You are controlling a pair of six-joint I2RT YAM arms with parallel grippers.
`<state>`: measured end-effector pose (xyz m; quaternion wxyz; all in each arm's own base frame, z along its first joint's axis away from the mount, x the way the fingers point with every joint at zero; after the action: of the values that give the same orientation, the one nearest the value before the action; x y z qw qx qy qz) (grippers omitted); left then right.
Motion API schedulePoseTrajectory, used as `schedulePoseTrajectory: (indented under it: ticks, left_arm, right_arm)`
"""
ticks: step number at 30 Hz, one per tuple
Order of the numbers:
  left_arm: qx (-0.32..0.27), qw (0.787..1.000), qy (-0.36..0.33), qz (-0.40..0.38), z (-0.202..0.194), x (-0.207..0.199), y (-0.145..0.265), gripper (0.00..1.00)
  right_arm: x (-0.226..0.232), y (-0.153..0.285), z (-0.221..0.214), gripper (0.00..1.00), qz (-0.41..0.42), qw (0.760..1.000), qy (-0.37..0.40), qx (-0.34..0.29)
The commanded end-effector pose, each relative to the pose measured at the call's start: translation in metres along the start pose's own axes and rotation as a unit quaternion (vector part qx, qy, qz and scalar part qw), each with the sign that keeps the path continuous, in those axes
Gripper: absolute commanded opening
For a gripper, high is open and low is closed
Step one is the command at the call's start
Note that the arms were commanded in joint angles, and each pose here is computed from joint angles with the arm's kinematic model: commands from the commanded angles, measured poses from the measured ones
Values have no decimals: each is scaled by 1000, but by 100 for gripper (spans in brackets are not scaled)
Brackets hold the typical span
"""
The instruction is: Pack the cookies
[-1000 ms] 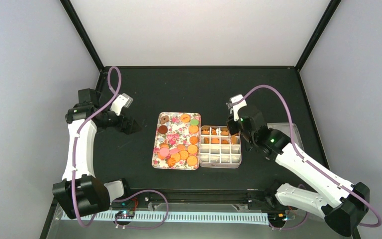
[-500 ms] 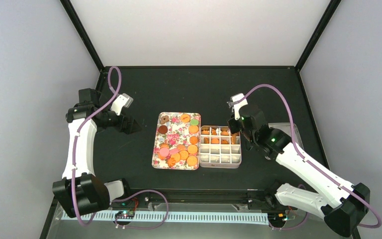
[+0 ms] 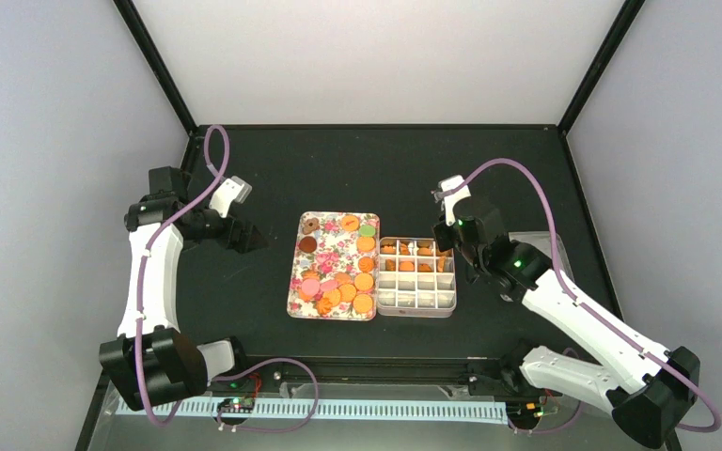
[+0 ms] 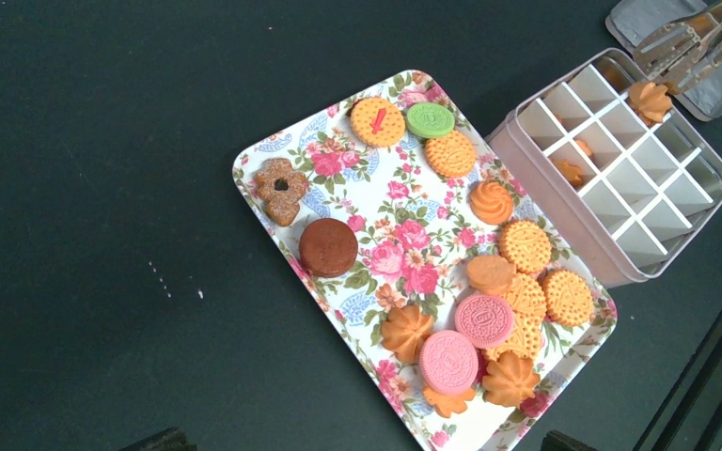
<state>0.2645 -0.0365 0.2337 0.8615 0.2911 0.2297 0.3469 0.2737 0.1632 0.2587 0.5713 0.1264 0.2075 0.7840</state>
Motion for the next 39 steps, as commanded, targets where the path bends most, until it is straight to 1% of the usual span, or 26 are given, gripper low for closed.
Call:
schedulePoseTrajectory:
  ticks: [1, 14, 19, 24, 29, 34, 39]
  left_arm:
    - [-19, 1000, -21, -4, 13, -1, 6, 99]
    - [-26, 999, -22, -4, 16, -1, 7, 99]
    - [-32, 999, -19, -7, 18, -1, 7, 99]
    - [-37, 999, -19, -10, 18, -2, 6, 99]
    - [-37, 999, -20, -10, 18, -2, 6, 99]
    - [-35, 999, -22, -9, 17, -3, 6, 99]
    - [-31, 999, -22, -6, 15, -2, 5, 99]
  right_arm:
    - [-7, 4, -2, 6, -12, 1000, -5, -4]
    - [-3, -10, -19, 4, -9, 1000, -8, 19]
    - [-8, -5, -24, 2, -22, 999, -18, 32]
    - [-17, 11, -17, 1, -33, 998, -37, 26]
    - [-17, 20, -3, 1, -28, 998, -45, 16]
    - [-13, 22, 5, 1, -13, 999, -50, 9]
    - [-9, 17, 4, 1, -7, 998, -56, 10]
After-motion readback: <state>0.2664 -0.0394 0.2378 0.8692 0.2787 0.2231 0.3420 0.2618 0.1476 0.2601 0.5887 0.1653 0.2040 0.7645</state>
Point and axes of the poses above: each gripper's point midway between its finger pads, its own y axis back along the fingers, its own x axis along the line the jaws close on, z = x × y, the point moved 2 cm from there along y, back along the fingers, and after that the axes turned 5 degrees about -y, right-handed, at the moved point
